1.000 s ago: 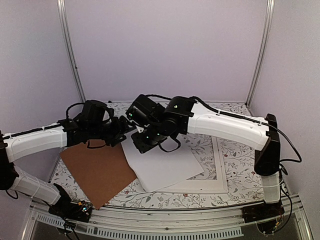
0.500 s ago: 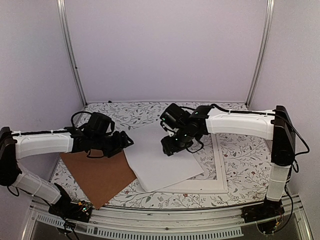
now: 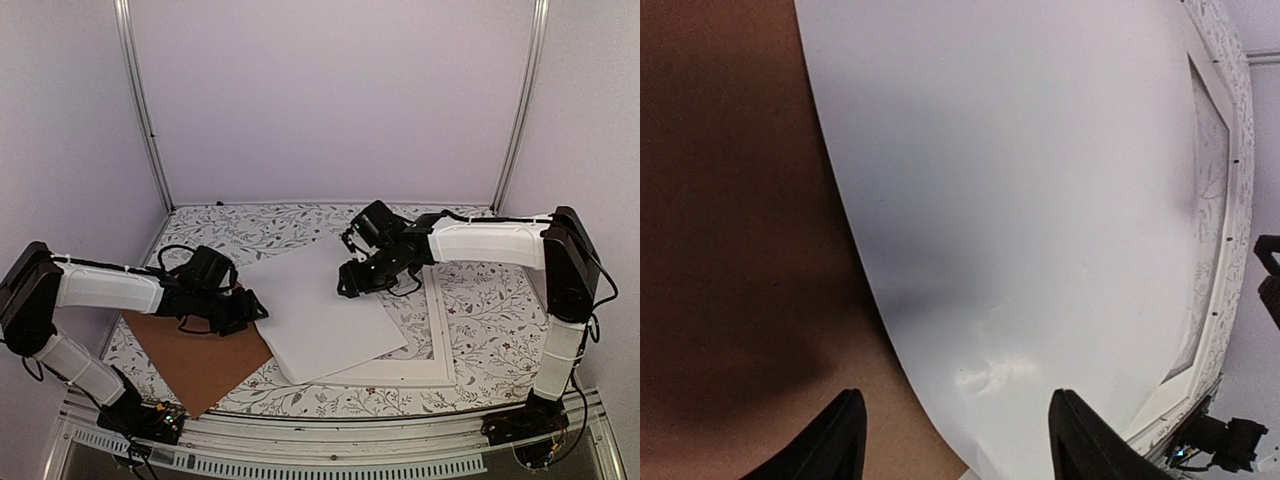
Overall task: Put the photo into the frame
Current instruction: Pick up the photo from the mat board.
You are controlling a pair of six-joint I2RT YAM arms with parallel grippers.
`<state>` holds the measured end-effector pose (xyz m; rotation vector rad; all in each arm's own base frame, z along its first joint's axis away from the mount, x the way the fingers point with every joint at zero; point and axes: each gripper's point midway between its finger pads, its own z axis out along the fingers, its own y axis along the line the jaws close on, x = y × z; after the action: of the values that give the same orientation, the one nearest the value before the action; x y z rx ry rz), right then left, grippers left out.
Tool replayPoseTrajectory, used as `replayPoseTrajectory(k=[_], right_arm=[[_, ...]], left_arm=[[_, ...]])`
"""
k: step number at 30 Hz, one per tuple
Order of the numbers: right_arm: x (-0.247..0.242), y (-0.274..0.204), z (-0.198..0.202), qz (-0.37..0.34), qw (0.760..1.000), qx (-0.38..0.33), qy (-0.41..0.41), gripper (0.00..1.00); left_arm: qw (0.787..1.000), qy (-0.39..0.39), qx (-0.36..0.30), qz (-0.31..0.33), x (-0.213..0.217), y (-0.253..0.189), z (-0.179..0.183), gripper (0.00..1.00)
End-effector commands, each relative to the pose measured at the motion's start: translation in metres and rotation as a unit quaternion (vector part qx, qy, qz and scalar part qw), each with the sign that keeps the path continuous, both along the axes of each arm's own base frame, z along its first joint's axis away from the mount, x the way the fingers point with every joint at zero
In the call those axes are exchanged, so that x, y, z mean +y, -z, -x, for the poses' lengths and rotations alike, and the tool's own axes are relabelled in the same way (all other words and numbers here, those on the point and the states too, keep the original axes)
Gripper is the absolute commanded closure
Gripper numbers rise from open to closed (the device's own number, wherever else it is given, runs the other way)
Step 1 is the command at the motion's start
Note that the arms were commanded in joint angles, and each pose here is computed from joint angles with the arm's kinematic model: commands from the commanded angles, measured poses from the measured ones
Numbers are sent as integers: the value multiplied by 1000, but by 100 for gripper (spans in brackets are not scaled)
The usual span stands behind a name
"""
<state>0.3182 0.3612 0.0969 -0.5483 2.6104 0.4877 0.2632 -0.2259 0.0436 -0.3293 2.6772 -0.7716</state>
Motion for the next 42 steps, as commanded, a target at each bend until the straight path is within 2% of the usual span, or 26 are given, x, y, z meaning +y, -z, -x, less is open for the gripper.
replayPoseTrajectory(k=[1,8,18,22,27,34,42], right_arm=[[19,3,9,-46,998,15,-28,39],[17,3,13,-55,998,18,-27,40],[14,7,16,-54,998,21,-22,41],[12,7,16,-52,998,19,-21,41],[11,6,16,-51,998,19,-20,42],[-3,1,10,-26,1000,-1,2,42],[-42,-7,-16,-8,999,-17,47,38]], left_arm=[[1000,5,9,22,-7,7,0,38],[1000,-1,25,18,-7,18,2,47],[998,-10,33,47,-14,31,2,70],[998,-20,28,51,-12,31,1,86],[998,-29,14,51,-10,26,-4,100],[998,-6,-21,53,-14,1,-12,100],[993,94,-61,45,-21,-47,-4,100]])
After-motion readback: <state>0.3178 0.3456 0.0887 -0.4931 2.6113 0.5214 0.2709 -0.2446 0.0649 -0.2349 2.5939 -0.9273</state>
